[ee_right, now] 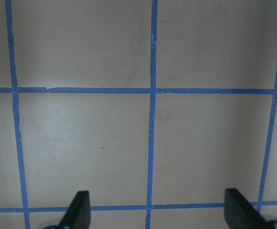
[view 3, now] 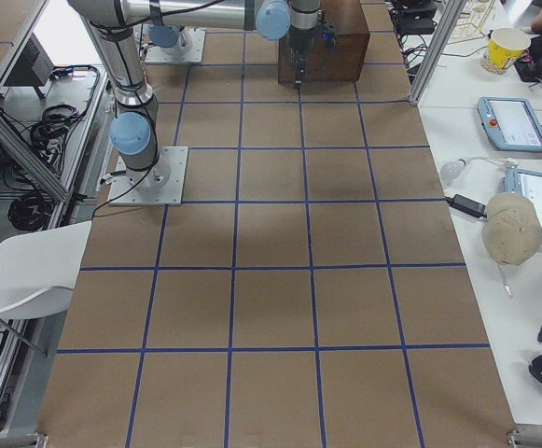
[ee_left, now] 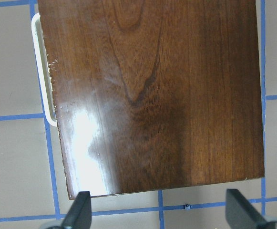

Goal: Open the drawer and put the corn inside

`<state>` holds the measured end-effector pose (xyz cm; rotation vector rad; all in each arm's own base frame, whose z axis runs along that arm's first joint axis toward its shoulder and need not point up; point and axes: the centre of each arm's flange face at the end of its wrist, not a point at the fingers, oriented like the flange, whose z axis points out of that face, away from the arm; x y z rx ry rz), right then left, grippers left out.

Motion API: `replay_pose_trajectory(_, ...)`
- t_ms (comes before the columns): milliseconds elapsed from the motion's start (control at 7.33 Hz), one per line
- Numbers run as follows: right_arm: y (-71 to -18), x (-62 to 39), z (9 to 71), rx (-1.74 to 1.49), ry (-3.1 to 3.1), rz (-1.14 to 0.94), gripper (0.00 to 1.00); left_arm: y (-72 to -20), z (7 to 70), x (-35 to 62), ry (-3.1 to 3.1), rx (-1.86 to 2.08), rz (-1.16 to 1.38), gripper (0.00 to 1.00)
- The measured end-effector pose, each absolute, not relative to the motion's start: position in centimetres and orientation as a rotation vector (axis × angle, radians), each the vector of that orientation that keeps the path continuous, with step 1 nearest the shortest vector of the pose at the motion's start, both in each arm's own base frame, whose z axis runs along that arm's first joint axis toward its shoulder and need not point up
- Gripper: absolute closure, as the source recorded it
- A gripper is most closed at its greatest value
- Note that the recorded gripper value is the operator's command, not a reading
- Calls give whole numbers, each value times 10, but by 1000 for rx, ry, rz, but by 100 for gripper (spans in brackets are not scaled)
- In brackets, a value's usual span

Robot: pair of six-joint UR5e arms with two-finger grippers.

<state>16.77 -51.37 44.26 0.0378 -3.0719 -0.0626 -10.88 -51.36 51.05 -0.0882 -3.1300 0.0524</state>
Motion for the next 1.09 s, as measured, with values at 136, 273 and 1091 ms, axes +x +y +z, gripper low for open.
replay_pose_trajectory(136,-514,168,443,38,-3072,-63,0,-514,511,-109,-3130,-88,55,0)
replay_pose_trajectory(273,-514,168,443,38,-3072,-63,0,-513,511,-109,-3130,-88,53,0)
replay_pose_trajectory(1091,-514,168,443,38,-3072,-63,0,-512,507,-110,-3121,-85,34,0)
